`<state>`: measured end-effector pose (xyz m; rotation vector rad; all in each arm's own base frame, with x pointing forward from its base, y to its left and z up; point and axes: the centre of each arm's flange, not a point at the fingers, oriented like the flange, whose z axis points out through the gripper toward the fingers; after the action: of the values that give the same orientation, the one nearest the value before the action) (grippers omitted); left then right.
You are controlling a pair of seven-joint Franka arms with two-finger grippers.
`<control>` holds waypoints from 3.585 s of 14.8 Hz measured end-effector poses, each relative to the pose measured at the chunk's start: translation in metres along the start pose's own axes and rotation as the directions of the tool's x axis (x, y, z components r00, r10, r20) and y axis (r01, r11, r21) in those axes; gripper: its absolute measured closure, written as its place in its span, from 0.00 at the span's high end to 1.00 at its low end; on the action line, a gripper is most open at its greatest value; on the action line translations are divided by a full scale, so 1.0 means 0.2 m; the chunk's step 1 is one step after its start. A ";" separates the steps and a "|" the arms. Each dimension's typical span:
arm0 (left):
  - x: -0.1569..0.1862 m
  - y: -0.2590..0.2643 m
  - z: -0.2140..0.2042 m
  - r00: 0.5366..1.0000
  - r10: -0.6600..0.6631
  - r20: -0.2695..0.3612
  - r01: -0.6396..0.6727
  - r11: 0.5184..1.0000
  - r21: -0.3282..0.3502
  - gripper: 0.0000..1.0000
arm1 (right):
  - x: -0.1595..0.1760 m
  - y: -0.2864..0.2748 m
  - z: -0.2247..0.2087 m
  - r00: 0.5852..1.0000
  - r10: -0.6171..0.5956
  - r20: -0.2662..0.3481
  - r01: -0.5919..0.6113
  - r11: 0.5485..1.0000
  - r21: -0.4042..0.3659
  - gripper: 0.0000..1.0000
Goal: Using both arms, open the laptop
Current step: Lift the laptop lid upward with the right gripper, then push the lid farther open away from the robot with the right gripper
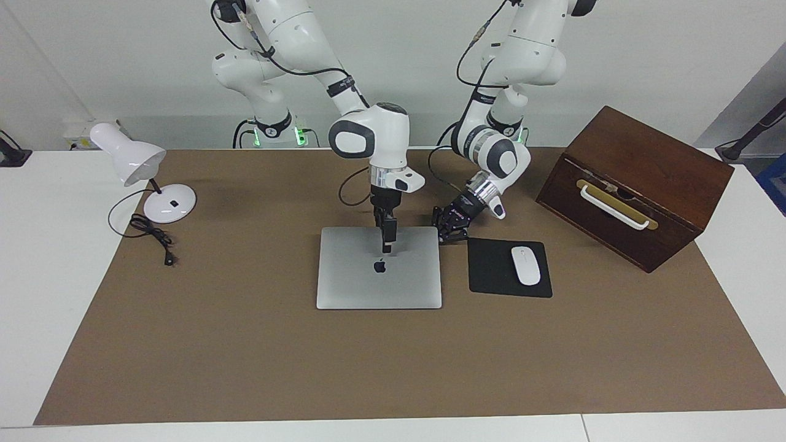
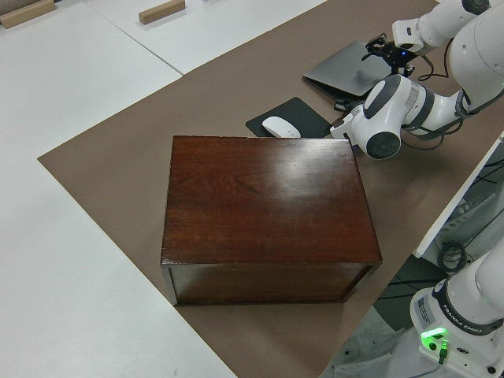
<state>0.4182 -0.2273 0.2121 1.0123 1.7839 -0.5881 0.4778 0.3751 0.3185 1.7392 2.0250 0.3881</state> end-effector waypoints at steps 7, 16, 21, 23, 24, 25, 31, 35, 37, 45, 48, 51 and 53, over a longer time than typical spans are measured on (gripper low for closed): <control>0.00 0.00 0.00 1.000 -0.001 0.004 0.001 1.000 0.001 0.01 | -0.06 0.14 -0.03 0.999 0.042 -0.001 -0.042 0.998 -0.037 1.00; 0.00 0.00 0.00 1.000 0.007 0.005 -0.007 1.000 0.001 0.01 | -0.10 0.26 -0.07 0.997 0.075 0.031 -0.073 0.996 -0.058 1.00; 0.00 0.00 0.00 1.000 0.008 0.005 -0.008 1.000 0.001 0.01 | -0.11 0.31 -0.10 0.995 0.085 0.058 -0.081 0.995 -0.063 1.00; 0.00 0.00 0.00 1.000 0.008 0.005 -0.008 1.000 0.001 0.01 | -0.11 0.32 -0.11 0.994 0.088 0.059 -0.084 0.994 -0.066 1.00; 0.00 0.00 0.00 1.000 0.008 0.005 -0.008 1.000 0.001 0.01 | -0.11 0.32 -0.11 0.994 0.089 0.058 -0.085 0.994 -0.069 1.00; 0.00 0.00 0.00 1.000 0.009 0.005 -0.009 1.000 0.001 0.01 | -0.11 0.34 -0.12 0.994 0.092 0.057 -0.087 0.994 -0.073 1.00; 0.00 0.00 0.00 1.000 0.009 0.005 -0.009 1.000 0.001 0.01 | -0.11 0.42 -0.18 0.992 0.109 0.058 -0.102 0.989 -0.104 1.00; 0.00 0.00 0.00 1.000 0.009 0.005 -0.009 1.000 0.001 0.01 | -0.13 0.49 -0.22 0.991 0.125 0.052 -0.117 0.985 -0.127 1.00; 0.00 0.00 0.00 1.000 0.009 0.005 -0.009 1.000 0.001 0.01 | -0.14 0.52 -0.23 0.990 0.133 0.050 -0.125 0.983 -0.136 1.00; 0.00 0.00 0.00 1.000 0.010 0.005 -0.010 1.000 0.001 0.01 | -0.20 0.63 -0.28 0.989 0.140 0.056 -0.127 0.973 -0.191 1.00; 0.00 0.00 0.00 1.000 0.011 0.005 -0.011 1.000 0.001 0.01 | -0.21 0.66 -0.29 0.988 0.148 0.053 -0.134 0.971 -0.199 1.00; 0.00 0.00 0.00 1.000 0.012 0.005 -0.012 1.000 0.001 0.01 | -0.23 0.72 -0.29 0.985 0.163 0.049 -0.149 0.965 -0.214 1.00; 0.00 0.00 0.00 1.000 0.013 0.005 -0.013 1.000 0.001 0.01 | -0.24 0.74 -0.29 0.986 0.155 0.057 -0.139 0.963 -0.230 1.00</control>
<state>0.4187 -0.2273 0.2116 1.0211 1.7715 -0.5830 0.5821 0.3574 0.4468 1.7391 1.7308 0.5688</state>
